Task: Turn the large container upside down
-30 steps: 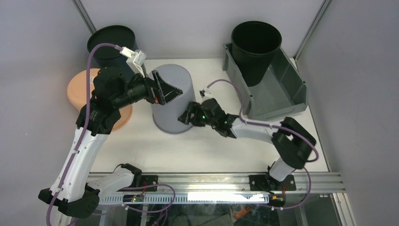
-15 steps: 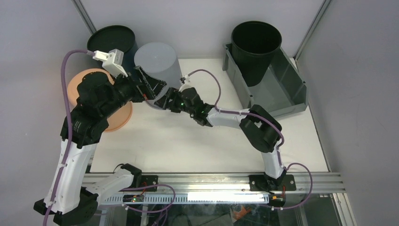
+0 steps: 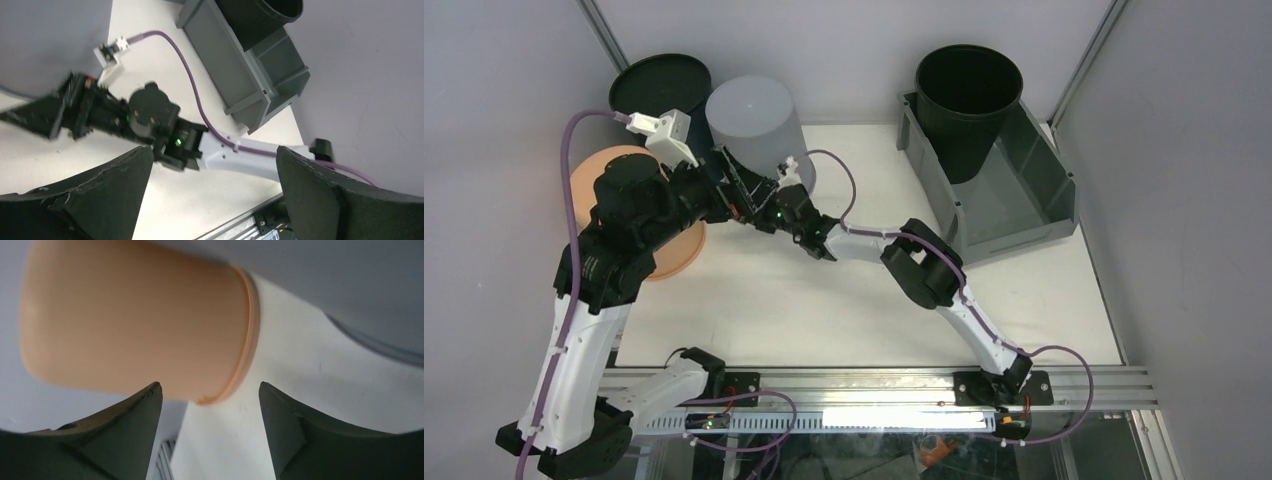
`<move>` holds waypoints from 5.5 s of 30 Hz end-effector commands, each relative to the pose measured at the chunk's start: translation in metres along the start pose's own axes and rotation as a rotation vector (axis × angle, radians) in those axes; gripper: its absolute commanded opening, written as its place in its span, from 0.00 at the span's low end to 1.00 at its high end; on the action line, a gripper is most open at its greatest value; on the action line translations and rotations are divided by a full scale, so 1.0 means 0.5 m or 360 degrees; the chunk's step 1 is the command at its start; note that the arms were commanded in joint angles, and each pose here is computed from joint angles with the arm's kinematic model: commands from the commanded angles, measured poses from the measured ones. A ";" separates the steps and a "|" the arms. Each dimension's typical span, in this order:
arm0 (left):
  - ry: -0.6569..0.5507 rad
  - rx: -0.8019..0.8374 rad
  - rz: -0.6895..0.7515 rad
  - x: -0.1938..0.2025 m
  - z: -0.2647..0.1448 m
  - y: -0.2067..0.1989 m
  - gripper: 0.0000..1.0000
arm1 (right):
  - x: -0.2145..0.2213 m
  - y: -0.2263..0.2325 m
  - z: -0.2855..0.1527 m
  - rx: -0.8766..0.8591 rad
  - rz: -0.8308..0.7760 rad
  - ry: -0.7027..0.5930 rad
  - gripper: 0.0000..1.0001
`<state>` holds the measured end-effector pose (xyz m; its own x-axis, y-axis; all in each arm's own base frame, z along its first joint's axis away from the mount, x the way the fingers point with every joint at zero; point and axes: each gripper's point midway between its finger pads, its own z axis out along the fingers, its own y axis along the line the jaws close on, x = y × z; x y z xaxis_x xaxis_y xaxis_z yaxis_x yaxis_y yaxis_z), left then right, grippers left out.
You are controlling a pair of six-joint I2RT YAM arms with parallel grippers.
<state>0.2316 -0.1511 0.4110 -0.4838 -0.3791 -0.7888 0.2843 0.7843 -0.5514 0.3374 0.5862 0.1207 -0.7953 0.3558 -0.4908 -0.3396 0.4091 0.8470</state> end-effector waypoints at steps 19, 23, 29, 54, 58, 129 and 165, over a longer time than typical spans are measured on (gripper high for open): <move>-0.0021 0.0094 0.0000 0.000 -0.020 -0.021 0.99 | -0.258 0.039 0.044 -0.0080 0.0080 -0.0402 0.79; -0.0016 0.0110 -0.0004 0.002 -0.025 -0.024 0.99 | -0.308 0.009 0.062 -0.0019 0.0091 -0.0484 0.79; 0.0000 0.0127 -0.0004 0.008 -0.026 -0.027 0.99 | -0.384 -0.003 0.058 -0.0008 0.0076 -0.0585 0.80; 0.0152 0.0262 0.0038 0.068 0.077 -0.022 0.99 | -0.600 0.123 -0.661 0.1269 -0.0970 -0.0716 1.00; 0.0255 0.0283 0.0033 0.097 0.104 -0.021 0.99 | -0.672 0.072 -0.790 0.1432 -0.0811 -0.0804 1.00; -0.0112 0.0971 0.0344 -0.086 0.036 -0.355 0.96 | -0.743 0.249 -1.097 0.0826 -0.0908 -0.1380 0.00; -0.0320 0.0319 0.0472 -0.066 0.050 -0.392 0.84 | -0.619 0.204 -0.890 0.0851 -0.0934 -0.0972 0.00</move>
<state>0.2232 -0.3307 0.4793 -0.2905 -0.1109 -0.9504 0.5347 0.8049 -0.2574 0.3236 0.1452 0.3993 -0.2907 0.1782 -0.9401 -0.1878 0.9528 0.2387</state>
